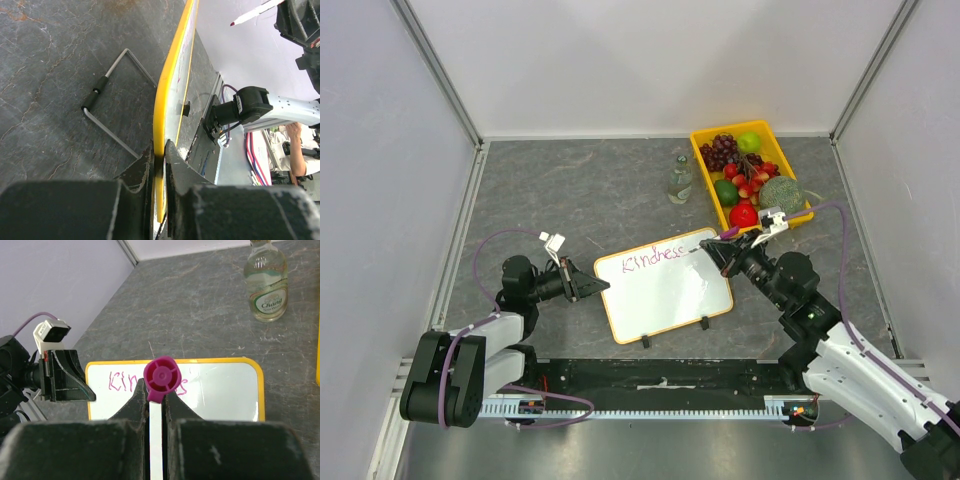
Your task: Write a sentence on the whiteboard
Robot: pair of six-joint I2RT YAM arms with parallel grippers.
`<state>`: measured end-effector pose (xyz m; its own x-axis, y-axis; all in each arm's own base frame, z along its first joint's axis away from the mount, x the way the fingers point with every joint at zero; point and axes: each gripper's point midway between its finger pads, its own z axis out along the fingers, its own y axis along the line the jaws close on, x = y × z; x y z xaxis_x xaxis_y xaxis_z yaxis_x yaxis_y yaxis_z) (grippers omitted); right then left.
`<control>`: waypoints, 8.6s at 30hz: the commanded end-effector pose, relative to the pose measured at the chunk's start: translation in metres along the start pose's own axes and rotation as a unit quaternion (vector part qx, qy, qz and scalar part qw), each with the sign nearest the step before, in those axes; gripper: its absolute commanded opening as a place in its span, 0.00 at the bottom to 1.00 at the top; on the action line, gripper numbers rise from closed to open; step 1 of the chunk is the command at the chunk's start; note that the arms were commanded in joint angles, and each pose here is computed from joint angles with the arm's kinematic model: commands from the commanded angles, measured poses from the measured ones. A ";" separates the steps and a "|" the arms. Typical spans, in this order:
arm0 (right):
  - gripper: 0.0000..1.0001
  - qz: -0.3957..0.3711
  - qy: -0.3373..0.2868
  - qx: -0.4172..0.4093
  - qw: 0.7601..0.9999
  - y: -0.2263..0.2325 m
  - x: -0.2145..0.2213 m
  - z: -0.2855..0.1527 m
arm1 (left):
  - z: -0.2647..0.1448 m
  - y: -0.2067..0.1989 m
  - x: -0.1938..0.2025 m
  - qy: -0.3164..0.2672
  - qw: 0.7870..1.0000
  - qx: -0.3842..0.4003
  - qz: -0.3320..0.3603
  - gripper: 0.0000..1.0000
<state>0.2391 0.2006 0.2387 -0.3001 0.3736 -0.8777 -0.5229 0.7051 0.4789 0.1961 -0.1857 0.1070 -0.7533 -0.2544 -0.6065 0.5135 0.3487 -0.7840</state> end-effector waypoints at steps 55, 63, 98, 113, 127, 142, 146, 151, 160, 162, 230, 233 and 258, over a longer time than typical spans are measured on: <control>0.00 -0.047 0.051 -0.025 0.997 0.055 0.022 0.029 | 0.002 0.001 -0.005 -0.005 1.000 -0.002 0.014 0.02; 0.00 -0.059 0.055 -0.028 0.996 0.057 0.022 0.032 | 0.002 0.001 -0.005 -0.004 1.000 -0.001 0.014 0.02; 0.00 -0.182 0.037 -0.055 0.981 0.125 0.066 0.038 | 0.003 0.002 -0.005 -0.001 1.000 0.001 0.006 0.02; 0.00 -0.178 0.064 -0.056 0.980 0.124 0.097 0.048 | 0.004 0.002 -0.005 0.001 1.000 0.003 0.005 0.02; 0.00 -0.187 0.084 -0.030 0.978 0.105 0.116 0.046 | 0.003 0.001 -0.005 0.000 1.000 0.003 0.006 0.02; 0.00 -0.192 0.103 -0.027 0.976 0.095 0.127 0.038 | 0.003 0.002 -0.004 0.000 1.000 0.002 0.006 0.02; 0.00 -0.191 0.112 -0.033 0.975 0.094 0.131 0.035 | 0.003 0.002 -0.005 0.000 1.000 0.002 0.007 0.02; 0.00 -0.184 0.117 -0.037 0.975 0.093 0.135 0.032 | 0.003 0.001 -0.004 0.000 1.000 0.003 0.008 0.02; 0.00 -0.135 0.056 -0.059 0.988 0.116 0.089 0.029 | 0.003 0.001 -0.005 -0.001 1.000 0.003 0.007 0.02; 0.00 -0.129 0.044 -0.059 0.989 0.118 0.083 0.030 | 0.003 0.002 -0.005 -0.001 1.000 0.003 0.008 0.02; 0.00 -0.137 0.086 -0.002 0.987 0.070 0.129 0.034 | 0.003 0.001 -0.004 0.001 1.000 0.003 0.008 0.02; 0.00 -0.134 0.092 -0.003 0.987 0.067 0.134 0.032 | 0.003 0.002 -0.005 0.000 1.000 0.003 0.008 0.02; 0.00 -0.123 0.056 0.021 0.991 0.069 0.112 0.040 | 0.003 0.001 -0.004 0.001 1.000 0.004 0.008 0.02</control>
<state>0.1845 0.3260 0.1654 -0.2916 0.0997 -0.9513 -0.6280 0.7302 0.2690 0.1973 -0.1866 0.1052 -0.7606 -0.2487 -0.5997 0.5105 0.3415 -0.7891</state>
